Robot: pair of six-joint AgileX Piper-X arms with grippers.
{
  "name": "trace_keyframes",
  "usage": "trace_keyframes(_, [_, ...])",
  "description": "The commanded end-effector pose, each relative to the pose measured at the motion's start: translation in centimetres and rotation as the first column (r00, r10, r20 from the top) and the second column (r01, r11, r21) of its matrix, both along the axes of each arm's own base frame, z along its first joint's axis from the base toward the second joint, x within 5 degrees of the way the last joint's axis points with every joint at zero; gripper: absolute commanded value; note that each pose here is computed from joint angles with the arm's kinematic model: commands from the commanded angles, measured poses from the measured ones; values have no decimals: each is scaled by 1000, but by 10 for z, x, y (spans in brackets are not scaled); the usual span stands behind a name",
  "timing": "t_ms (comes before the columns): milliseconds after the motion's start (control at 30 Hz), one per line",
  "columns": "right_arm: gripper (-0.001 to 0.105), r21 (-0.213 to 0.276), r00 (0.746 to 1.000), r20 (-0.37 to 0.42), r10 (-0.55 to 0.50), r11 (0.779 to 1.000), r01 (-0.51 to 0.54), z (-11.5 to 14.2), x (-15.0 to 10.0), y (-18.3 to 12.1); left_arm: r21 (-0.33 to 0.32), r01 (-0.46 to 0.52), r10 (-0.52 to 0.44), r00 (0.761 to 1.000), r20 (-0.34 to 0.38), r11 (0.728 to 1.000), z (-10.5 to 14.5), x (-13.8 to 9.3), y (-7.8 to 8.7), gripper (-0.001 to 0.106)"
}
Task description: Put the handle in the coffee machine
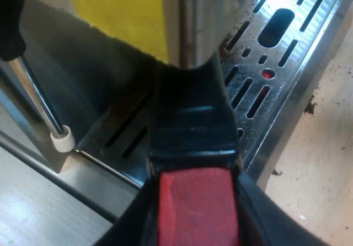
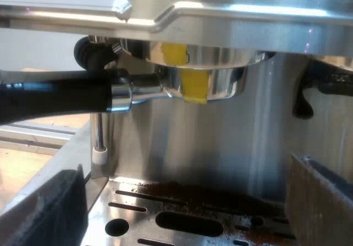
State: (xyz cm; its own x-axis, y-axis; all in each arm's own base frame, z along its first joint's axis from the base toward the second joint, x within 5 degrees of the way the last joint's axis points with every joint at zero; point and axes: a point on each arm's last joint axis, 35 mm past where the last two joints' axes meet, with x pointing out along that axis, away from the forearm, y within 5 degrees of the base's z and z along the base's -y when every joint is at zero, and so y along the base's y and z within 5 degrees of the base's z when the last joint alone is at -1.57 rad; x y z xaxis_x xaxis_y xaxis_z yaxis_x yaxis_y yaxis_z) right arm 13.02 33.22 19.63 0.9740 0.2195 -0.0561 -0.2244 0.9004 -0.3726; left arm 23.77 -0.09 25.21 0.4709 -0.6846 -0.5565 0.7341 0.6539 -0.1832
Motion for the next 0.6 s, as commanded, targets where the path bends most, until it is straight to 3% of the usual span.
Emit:
trace_keyframes(33, [75, 6, 1000, 7, 7, 1000, -7, 2, 0, 1, -48, 51, -47, 996, 82, 998, 16, 0, -1, 0])
trace_keyframes(300, [75, 6, 1000, 7, 7, 1000, -7, 2, 0, 1, -64, 20, -14, 996, 84, 998, 17, -1, 10, 0])
trace_keyframes(600, [75, 11, 1000, 6, 8, 1000, -8, 2, 0, 1, -91, 45, -36, 995, 98, 995, 20, -3, 8, 0])
